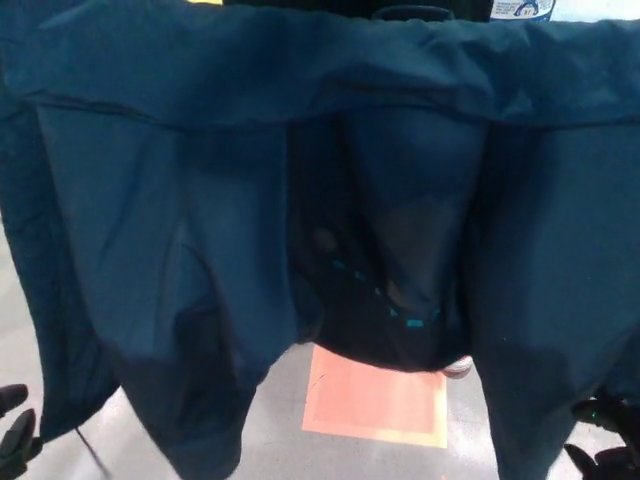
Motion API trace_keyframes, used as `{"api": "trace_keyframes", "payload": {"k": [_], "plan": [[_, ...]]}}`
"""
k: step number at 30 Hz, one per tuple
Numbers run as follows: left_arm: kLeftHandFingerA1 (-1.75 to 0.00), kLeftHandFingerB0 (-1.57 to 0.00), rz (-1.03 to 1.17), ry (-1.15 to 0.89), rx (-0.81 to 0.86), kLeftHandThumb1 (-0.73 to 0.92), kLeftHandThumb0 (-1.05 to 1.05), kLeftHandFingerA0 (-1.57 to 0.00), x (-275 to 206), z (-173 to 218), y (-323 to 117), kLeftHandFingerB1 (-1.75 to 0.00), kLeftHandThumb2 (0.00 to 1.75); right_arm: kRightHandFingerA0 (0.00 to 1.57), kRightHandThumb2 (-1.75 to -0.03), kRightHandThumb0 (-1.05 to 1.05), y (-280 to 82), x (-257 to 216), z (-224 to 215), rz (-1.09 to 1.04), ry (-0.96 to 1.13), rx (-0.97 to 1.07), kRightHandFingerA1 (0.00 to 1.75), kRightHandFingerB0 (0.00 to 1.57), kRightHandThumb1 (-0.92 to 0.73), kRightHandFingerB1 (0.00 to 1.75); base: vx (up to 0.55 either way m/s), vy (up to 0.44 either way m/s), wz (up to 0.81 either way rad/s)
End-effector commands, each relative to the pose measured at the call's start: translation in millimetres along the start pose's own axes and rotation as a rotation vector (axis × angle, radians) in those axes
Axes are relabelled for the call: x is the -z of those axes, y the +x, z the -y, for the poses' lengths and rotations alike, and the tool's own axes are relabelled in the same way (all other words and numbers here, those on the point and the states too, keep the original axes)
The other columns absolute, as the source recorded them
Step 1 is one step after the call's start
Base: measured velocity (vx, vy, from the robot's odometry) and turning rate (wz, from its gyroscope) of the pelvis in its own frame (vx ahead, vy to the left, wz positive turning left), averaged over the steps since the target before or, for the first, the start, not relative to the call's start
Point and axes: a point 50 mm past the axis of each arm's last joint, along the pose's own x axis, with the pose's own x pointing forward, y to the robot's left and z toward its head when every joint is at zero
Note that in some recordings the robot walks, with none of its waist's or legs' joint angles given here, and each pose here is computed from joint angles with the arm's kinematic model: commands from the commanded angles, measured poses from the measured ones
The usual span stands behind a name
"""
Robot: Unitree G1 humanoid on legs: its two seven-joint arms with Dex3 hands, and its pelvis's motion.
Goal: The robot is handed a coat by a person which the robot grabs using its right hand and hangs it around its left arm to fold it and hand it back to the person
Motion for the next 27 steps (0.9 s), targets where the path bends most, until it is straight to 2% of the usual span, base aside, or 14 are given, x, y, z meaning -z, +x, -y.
{"api": "trace_keyframes", "payload": {"k": [1,4,5,6,7,8,9,10,11,14,15,20,26,27], "plan": [[-0.37,-0.19,0.024,-0.062,0.035,0.79,-0.57,-0.28,2.1,-5.3,-3.2,-0.32,0.63,0.31,-0.64,-0.48,-1.7,3.7,5.1,0.025,0.009,-0.006,0.34,0.28,-0.8,0.31,0.0,0.0,0.0],[-0.35,-0.16,0.006,-0.076,0.039,0.82,-0.63,-0.24,12.6,-6.3,-7.1,-0.29,0.64,0.27,-0.65,-0.52,-3.8,-0.2,2.2,0.078,-0.012,-0.038,0.33,0.24,-0.82,0.3,0.0,0.0,0.0],[-0.48,0.0,0.008,-0.063,0.045,0.55,-0.35,-0.01,14.4,-6.0,-8.0,-0.47,1.09,0.22,-0.66,-0.55,-7.0,-4.8,3.3,0.139,-0.005,-0.082,0.32,0.18,-0.85,0.29,0.0,0.0,0.0],[-0.48,0.0,0.009,-0.056,0.052,0.54,-0.36,0.0,15.2,-5.7,-8.5,-0.48,1.09,0.01,-1.11,-0.32,-10.7,-8.3,4.9,0.185,-0.012,-0.111,0.47,0.01,-0.6,0.46,0.0,0.0,0.0],[-0.34,-0.1,0.009,-0.046,0.065,0.84,-0.72,-0.16,16.9,-5.4,-9.4,-0.24,0.67,0.0,-1.11,-0.34,-18.9,-12.2,7.8,0.248,-0.055,-0.15,0.47,0.0,-0.59,0.47,0.0,0.0,0.0],[-0.47,0.0,0.008,-0.042,0.07,0.69,-0.77,-0.14,17.9,-5.4,-10.0,-0.33,1.03,0.0,-1.11,-0.34,-26.8,-14.5,10.2,0.288,-0.081,-0.176,0.48,0.0,-0.59,0.47,0.0,0.0,0.0],[-0.47,0.0,0.006,-0.04,0.073,0.69,-0.77,-0.14,18.4,-5.4,-10.3,-0.33,1.03,0.0,-1.11,-0.34,-34.6,-17.0,11.9,0.321,-0.102,-0.201,0.48,0.0,-0.59,0.47,0.0,0.0,0.0],[-0.47,0.0,0.008,-0.043,0.074,0.7,-0.77,-0.13,17.7,-4.7,-9.8,-0.33,1.03,0.16,-0.67,-0.66,-50.1,-22.6,17.3,0.386,-0.137,-0.243,0.31,0.1,-0.9,0.26,0.0,0.0,0.0],[-0.46,0.0,0.009,-0.041,0.078,0.71,-0.76,-0.1,17.8,-4.8,-10.1,-0.32,1.03,0.0,-1.11,-0.35,-57.6,-24.8,18.9,0.416,-0.148,-0.259,0.48,0.0,-0.57,0.47,0.0,0.0,0.0],[-0.44,-0.01,0.021,-0.031,0.096,0.7,-0.73,-0.05,16.0,-3.8,-9.9,-0.33,1.04,0.0,-1.1,-0.36,-92.0,-39.1,29.8,0.572,-0.147,-0.299,0.47,0.0,-0.55,0.47,0.0,0.0,0.0],[-0.44,-0.02,0.02,-0.04,0.091,0.69,-0.74,-0.06,14.0,-3.2,-8.6,-0.34,1.02,0.22,-0.96,-0.74,-112.2,-49.5,38.2,0.665,-0.138,-0.321,0.48,0.08,-0.74,0.4,0.0,0.0,0.0],[-0.46,0.0,0.023,-0.05,0.088,0.69,-0.74,-0.12,10.4,-3.6,-7.2,-0.35,1.01,0.29,-0.98,-0.74,-205.5,-95.4,78.9,1.081,-0.111,-0.392,0.5,0.09,-0.7,0.42,0.0,0.0,0.0],[-0.44,-0.04,0.044,-0.027,0.076,0.72,-0.73,-0.1,4.5,-6.6,-6.7,-0.36,0.97,0.29,-0.94,-0.76,-267.7,-131.8,114.0,1.416,-0.055,-0.405,0.53,0.13,-0.65,0.44,0.0,0.0,0.0],[-0.41,-0.07,0.045,-0.034,0.074,0.73,-0.74,-0.08,4.2,-7.0,-6.6,-0.36,0.93,0.36,-0.63,-0.71,-277.2,-139.1,121.5,1.476,-0.042,-0.421,0.47,0.2,-0.78,0.35,0.0,0.0,0.0]]}}
